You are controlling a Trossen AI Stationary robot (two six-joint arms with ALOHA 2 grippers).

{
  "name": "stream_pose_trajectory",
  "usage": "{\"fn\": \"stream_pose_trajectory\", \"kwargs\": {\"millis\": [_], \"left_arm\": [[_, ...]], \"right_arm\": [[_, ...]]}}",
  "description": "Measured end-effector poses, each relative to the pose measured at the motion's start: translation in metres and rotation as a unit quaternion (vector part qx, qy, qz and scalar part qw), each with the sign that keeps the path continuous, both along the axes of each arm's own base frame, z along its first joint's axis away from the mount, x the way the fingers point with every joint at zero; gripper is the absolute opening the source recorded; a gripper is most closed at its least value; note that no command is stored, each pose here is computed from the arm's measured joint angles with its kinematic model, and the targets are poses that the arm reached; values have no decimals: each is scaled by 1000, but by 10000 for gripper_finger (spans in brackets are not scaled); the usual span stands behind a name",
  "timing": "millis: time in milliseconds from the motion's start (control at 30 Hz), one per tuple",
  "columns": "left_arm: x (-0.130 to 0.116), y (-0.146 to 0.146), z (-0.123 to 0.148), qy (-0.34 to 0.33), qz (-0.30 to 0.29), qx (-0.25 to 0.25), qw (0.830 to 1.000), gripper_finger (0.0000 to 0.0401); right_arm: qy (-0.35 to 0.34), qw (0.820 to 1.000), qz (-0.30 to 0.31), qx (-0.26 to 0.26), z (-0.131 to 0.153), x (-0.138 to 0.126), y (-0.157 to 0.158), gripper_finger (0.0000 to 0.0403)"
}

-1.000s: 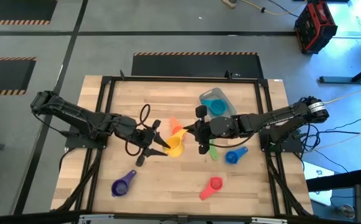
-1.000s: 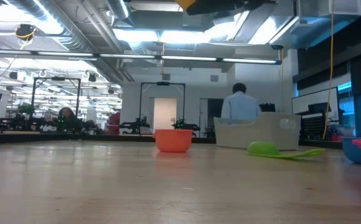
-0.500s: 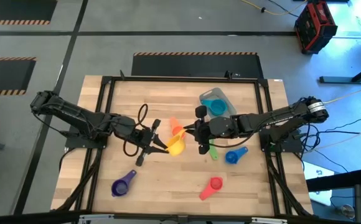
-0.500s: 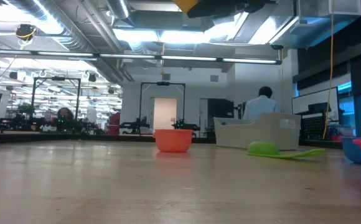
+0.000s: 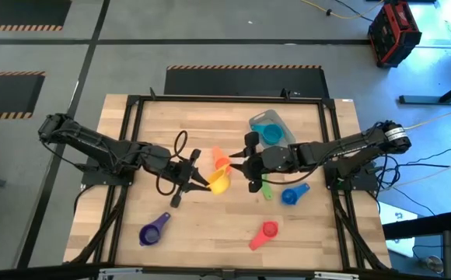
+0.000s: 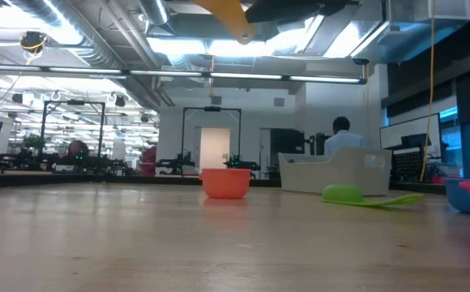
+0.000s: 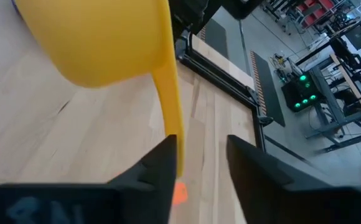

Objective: Nest measuring cups in basket
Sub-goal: Stack the yellow measuring cup on top of the light blue measuring cup into the gray bin

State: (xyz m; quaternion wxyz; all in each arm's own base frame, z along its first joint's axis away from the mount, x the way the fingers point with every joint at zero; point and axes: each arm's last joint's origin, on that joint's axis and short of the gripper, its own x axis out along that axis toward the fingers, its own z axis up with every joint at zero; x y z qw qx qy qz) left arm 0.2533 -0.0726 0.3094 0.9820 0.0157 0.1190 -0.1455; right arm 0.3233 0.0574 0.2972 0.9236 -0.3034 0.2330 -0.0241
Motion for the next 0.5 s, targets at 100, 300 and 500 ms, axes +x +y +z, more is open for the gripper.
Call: {"fn": "stream_pose_trajectory", "kwargs": {"millis": [100,300,500], "left_arm": [[0,0,0,0,3,-1,1000,26],[0,1,0,-2,22,4,1000,26],[12,10,1,-34,60,2,998,25]], "right_arm": [[20,999,-14,-22,2,-10,4,177],[24,998,-52,0,35,-64,8,186],[22,990,-92,104,60,-126,-5,178]]}}
